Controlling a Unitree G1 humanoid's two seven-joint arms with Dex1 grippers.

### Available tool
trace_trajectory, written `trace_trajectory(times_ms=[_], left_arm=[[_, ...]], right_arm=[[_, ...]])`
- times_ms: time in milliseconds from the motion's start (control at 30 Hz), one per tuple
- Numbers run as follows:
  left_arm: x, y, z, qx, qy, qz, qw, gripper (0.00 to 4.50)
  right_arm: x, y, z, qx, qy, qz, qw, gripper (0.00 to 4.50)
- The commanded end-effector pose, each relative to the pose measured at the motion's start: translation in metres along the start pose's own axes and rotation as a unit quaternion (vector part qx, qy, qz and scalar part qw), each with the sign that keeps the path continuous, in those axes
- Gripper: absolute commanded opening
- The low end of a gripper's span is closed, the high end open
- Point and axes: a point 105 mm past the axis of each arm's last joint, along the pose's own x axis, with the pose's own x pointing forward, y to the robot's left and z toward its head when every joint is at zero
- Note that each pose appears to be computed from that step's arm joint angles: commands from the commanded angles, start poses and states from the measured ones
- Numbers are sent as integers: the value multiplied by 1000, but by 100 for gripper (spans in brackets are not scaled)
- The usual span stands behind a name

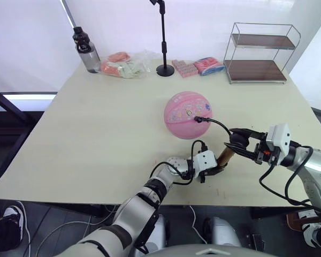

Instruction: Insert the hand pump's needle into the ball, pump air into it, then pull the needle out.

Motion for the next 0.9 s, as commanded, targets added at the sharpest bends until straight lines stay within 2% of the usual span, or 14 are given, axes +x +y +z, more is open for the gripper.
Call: trace_trajectory(times_ms=[33,133,400,733,900], left_arm=[[-11,-45,-50,-47,80,-78,993,110],[-12,-46,-50,-45,79,-84,992,110],[-12,-48,-47,-39,72,-100,992,110],[-12,-52,-42,-31,60,-122,990,110],[-13,-55,-40,-28,55,-133,989,110]], right_arm=[[-17,-15,-3,4,42,-24,999,165],[-24,-27,35,-16,7,-28,999,165],[-37,-41,103,-58,-40,-30,997,165],[-50,-53,163,-94,-82,-40,991,165],[-50,-52,176,-102,-95,-40,989,165]])
